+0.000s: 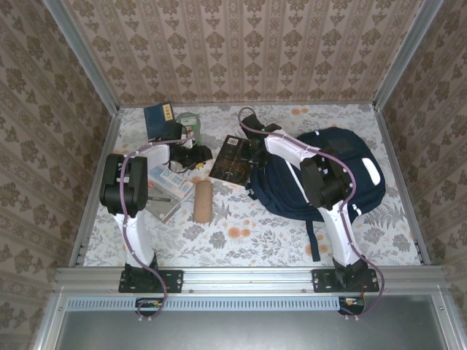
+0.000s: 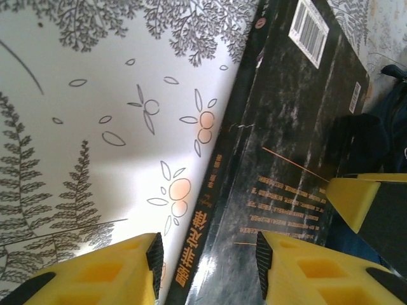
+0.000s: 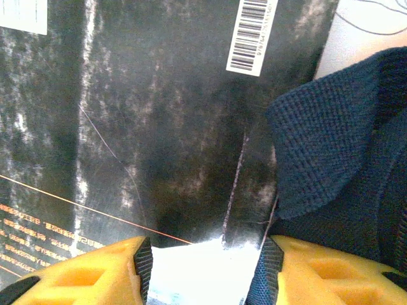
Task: Pack the student bag
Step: Pick up the book at the center of the table.
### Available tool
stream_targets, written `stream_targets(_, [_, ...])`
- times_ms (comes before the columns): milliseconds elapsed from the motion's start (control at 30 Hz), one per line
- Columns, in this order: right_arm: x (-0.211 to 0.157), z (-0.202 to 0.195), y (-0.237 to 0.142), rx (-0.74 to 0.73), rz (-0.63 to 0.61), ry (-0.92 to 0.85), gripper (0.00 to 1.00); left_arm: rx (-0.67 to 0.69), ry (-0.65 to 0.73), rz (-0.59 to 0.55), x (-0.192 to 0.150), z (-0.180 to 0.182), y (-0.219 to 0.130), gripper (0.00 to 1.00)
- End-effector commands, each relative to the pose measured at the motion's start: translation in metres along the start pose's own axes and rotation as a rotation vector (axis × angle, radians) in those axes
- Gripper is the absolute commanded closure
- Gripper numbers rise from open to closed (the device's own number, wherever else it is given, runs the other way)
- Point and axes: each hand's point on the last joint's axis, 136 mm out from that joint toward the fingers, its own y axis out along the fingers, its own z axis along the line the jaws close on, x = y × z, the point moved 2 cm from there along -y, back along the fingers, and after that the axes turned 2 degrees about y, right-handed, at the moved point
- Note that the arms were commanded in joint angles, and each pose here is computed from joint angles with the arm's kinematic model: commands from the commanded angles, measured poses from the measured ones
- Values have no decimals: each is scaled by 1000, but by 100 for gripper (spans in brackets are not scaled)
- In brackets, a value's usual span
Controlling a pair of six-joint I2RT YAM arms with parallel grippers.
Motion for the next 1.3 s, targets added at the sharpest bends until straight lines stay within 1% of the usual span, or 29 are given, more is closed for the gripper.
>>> stream_targets(0, [-13, 1, 35, 48, 80, -26, 47, -18, 39, 27, 3, -7, 5, 54])
stream_targets(67, [-10, 5, 36, 66, 80, -39, 47, -13, 41, 39, 3, -4, 10, 53])
stream_targets(233, [-9, 20, 38, 151, 85, -62, 50, -59, 45, 96, 0, -8, 28, 52])
stream_targets(367, [-8, 27, 37, 187, 87, -65, 50, -19, 51, 135, -10, -5, 40, 52])
stream_targets(500, [-10, 26, 37, 187, 92, -67, 50, 33, 39, 149, -20, 4, 43, 52])
stream_targets(633, [-11, 26, 40, 188, 98, -62, 50, 36, 48, 135, -22, 2, 38, 52])
stream_targets(667, [-12, 26, 40, 189, 101, -61, 50, 16, 50, 130, -21, -2, 37, 52])
stream_targets(833, [-11, 28, 40, 198, 100, -60, 51, -307, 28, 100, -13, -61, 24, 54])
stream_targets(933, [-9, 29, 36, 202, 91, -63, 51, -455, 32, 73, -6, -91, 7, 55])
stream_targets(1100, [-7, 31, 32, 208, 82, -60, 51, -573, 33, 62, -3, -112, -8, 56])
stream_targets(1267, [-6, 32, 30, 213, 82, -58, 51, -569, 9, 99, -8, -104, 2, 56])
